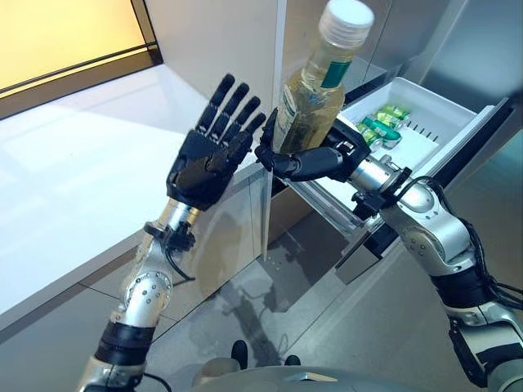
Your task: Put drinks into fridge and close the fridge
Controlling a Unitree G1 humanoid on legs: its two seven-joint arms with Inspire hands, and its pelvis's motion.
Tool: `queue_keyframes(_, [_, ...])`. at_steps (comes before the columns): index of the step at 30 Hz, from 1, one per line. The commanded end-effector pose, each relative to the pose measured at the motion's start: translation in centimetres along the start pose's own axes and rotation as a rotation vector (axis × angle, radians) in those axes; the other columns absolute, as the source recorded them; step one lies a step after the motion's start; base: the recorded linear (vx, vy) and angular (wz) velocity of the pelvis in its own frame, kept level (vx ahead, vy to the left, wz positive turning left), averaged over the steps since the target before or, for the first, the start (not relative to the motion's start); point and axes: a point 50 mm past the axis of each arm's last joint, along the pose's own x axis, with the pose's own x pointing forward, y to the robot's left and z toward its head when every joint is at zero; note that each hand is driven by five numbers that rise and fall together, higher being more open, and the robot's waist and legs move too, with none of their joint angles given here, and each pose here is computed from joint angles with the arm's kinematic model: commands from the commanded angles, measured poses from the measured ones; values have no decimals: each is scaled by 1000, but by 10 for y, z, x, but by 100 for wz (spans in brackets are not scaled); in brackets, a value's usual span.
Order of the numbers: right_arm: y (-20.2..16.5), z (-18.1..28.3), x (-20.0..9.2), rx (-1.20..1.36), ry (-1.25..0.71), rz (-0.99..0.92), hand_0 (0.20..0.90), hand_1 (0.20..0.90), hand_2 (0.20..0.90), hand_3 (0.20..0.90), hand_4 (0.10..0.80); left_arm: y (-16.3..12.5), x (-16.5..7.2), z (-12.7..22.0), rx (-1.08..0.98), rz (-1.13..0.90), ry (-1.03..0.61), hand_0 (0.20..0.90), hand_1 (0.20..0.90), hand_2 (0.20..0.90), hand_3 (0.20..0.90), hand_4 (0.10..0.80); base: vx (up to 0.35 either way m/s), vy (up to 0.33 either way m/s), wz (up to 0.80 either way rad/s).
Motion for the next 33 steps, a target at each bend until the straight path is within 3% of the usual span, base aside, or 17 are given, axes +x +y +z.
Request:
queue_keyframes(1, [-3,87,-12,-95,-480,9,300,300,300,200,100,-16,4,-9,-241,-244,-48,900,900,900,900,800,-14,7,-4])
queue_keyframes(5, [-11,87,-29,-101,-493,-53,300,300,300,200,100,-8,-17,-26,-308,-249,2,900,900,900,900,800,-24,15,-11])
queue_keyframes(11, [-27,79,-62,-126,-499,-194,300,300,300,200,100,19,-56,-56,-363,-73,107,900,900,900,900,800,-21,12,-13])
queue_keyframes(18, [-41,68,-89,-174,-454,-347,300,300,300,200,100,48,-105,-78,-241,186,238,900,900,900,900,800,-27,7,-14])
queue_keyframes(23, [-53,67,-104,-319,-367,-461,300,300,300,200,100,67,-136,-76,35,370,437,900,900,900,900,800,4,7,-12])
queue_keyframes(24, [-60,69,-105,-368,-336,-496,300,300,300,200,100,77,-147,-72,173,456,528,900,900,900,900,800,9,6,-11])
queue_keyframes(30, [-76,76,-98,-489,-242,-527,300,300,300,200,100,96,-163,-62,362,693,620,900,900,900,900,800,40,-4,-5])
queue_keyframes(33, [-91,83,-92,-571,-162,-548,300,300,300,200,100,108,-189,-62,498,855,731,900,900,900,900,800,44,-29,0])
